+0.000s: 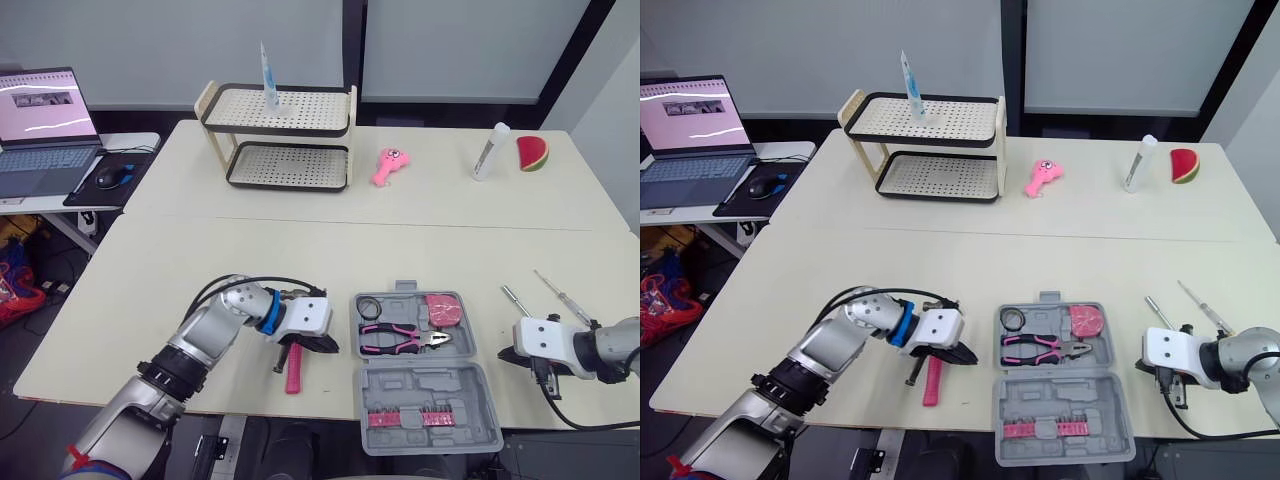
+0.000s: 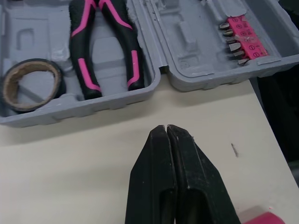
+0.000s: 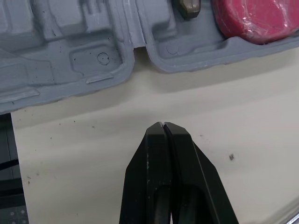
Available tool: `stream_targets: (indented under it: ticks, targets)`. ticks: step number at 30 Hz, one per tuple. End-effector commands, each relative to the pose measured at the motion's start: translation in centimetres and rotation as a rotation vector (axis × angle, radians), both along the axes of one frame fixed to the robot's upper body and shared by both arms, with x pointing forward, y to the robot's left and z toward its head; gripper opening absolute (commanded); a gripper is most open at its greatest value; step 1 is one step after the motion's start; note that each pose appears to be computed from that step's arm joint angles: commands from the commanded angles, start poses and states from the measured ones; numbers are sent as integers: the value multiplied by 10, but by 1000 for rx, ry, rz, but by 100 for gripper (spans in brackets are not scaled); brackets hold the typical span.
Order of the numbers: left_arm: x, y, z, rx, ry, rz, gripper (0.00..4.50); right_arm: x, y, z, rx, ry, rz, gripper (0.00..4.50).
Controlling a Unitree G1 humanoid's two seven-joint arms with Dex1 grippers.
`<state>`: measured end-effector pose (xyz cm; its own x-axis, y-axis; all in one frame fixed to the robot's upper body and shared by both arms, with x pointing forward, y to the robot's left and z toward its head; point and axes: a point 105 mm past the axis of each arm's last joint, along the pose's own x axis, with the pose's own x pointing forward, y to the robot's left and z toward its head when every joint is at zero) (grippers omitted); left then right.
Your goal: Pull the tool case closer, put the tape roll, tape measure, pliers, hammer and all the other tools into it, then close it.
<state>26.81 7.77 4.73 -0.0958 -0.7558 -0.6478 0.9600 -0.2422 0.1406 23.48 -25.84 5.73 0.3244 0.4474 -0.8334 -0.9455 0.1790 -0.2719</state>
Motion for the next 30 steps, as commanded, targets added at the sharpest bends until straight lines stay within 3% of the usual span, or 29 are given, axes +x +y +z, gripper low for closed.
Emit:
stream_targets:
  ticks: [1, 13, 30]
  targets:
    - [-4, -10, -1, -15, -34, -9, 0, 2, 5, -1, -5, -9, 27, 2]
    - [-16, -38, -14, -44, -14, 32, 0, 1, 23, -11, 26, 21, 54, 2]
    - [-12, -44, -11, -51, -36, 93, 0, 1, 52, -19, 62, -5, 131, 2]
